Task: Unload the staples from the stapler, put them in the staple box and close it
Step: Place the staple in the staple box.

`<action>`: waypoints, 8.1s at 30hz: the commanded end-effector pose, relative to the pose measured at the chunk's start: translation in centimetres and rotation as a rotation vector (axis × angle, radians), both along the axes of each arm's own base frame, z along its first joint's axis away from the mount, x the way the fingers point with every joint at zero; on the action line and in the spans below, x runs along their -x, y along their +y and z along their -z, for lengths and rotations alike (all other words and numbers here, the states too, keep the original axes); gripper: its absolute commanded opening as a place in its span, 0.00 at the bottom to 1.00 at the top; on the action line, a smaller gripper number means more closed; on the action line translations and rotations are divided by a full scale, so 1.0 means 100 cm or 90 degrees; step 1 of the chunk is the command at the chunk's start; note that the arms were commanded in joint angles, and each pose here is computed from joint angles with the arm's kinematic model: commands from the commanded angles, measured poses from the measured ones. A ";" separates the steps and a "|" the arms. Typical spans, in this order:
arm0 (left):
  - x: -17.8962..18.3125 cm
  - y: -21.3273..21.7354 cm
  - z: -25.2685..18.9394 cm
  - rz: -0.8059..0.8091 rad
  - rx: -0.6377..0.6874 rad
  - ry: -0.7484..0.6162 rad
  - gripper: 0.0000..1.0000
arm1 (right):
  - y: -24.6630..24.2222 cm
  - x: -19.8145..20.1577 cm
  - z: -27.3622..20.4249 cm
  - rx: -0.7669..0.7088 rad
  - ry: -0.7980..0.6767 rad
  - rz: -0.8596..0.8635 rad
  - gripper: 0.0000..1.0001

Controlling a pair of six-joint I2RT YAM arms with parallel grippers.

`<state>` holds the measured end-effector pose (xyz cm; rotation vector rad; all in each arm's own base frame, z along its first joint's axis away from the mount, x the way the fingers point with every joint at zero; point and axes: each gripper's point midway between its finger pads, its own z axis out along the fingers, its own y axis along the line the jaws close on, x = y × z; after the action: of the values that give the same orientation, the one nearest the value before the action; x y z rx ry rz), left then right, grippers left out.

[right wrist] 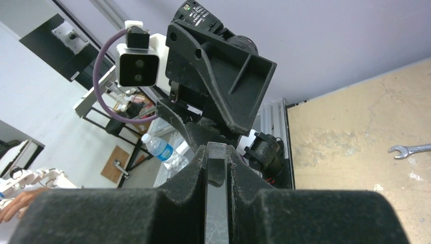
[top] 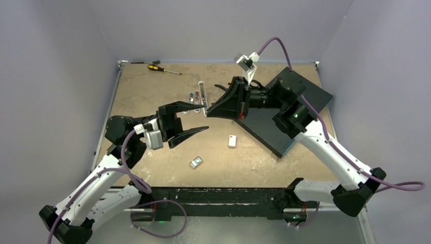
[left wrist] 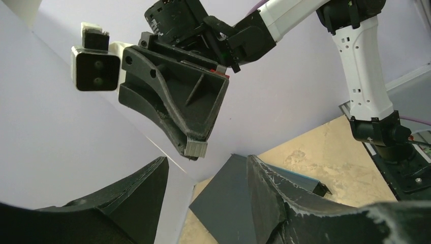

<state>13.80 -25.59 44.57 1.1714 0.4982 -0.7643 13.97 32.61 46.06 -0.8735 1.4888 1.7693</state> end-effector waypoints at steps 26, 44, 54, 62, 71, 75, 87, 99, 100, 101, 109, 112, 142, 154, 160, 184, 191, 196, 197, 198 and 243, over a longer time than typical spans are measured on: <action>-0.001 -0.003 -0.016 -0.034 0.009 -0.039 0.25 | 0.001 0.000 0.000 -0.014 -0.007 -0.013 0.05; -0.004 -0.001 -0.018 -0.053 0.008 -0.044 0.31 | -0.002 0.005 0.001 -0.013 -0.005 -0.021 0.05; -0.006 0.001 -0.019 -0.062 0.010 -0.048 0.34 | -0.003 0.008 0.000 -0.013 -0.006 -0.025 0.06; -0.005 0.000 -0.018 -0.058 0.005 -0.049 0.24 | -0.003 0.007 0.000 -0.013 -0.004 -0.026 0.06; -0.005 0.000 -0.019 -0.056 0.004 -0.051 0.16 | -0.002 0.006 0.004 -0.009 0.002 -0.025 0.08; -0.005 -0.001 -0.017 -0.056 0.001 -0.049 0.12 | -0.002 0.004 0.004 -0.007 0.007 -0.019 0.14; -0.006 -0.002 -0.011 -0.057 -0.017 -0.037 0.11 | -0.002 -0.001 0.000 -0.009 -0.002 0.012 0.43; -0.006 -0.001 -0.009 -0.059 -0.020 -0.036 0.11 | -0.003 -0.035 0.004 0.024 0.010 0.146 0.47; -0.006 -0.001 -0.008 -0.060 -0.020 -0.036 0.11 | -0.004 -0.038 0.004 0.025 0.009 0.160 0.47; -0.006 -0.001 -0.008 -0.061 -0.021 -0.036 0.11 | -0.005 -0.040 0.004 0.026 0.009 0.170 0.47; -0.007 0.000 -0.002 -0.069 -0.031 -0.027 0.11 | -0.016 -0.053 -0.005 0.016 -0.001 0.251 0.49; -0.009 0.002 0.001 -0.078 -0.037 -0.014 0.11 | -0.023 -0.060 -0.002 0.026 0.003 0.292 0.50; -0.081 0.020 0.228 -0.411 -0.304 0.625 0.05 | -0.058 -0.093 0.105 0.204 0.070 0.473 0.54; -0.079 0.041 0.308 -0.509 -0.531 0.592 0.04 | -0.060 -0.094 0.127 0.241 0.064 0.473 0.55; -0.078 0.053 0.334 -0.527 -0.632 0.573 0.04 | -0.059 -0.096 0.131 0.253 0.060 0.472 0.55; -0.051 0.023 0.373 -0.632 -0.721 0.776 0.02 | -0.091 -0.109 0.120 0.272 0.049 0.589 0.57; -0.047 0.029 0.390 -0.675 -0.755 0.797 0.02 | -0.158 -0.112 0.064 0.201 0.036 0.795 0.57; -0.047 0.032 0.388 -0.682 -0.763 0.792 0.02 | -0.184 -0.101 0.037 0.154 0.023 0.845 0.57; -0.047 0.032 0.388 -0.680 -0.764 0.793 0.03 | -0.186 -0.100 0.034 0.149 0.020 0.850 0.57; -0.046 0.031 0.389 -0.678 -0.765 0.793 0.03 | -0.188 -0.099 0.032 0.143 0.018 0.853 0.57; -0.077 -0.007 0.272 -0.616 -0.496 0.774 0.40 | -0.182 -0.108 0.057 0.182 0.050 0.858 0.58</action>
<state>19.34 -24.32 8.76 1.0146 2.5499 -0.1639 24.21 14.83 41.41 0.1240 1.7012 0.6179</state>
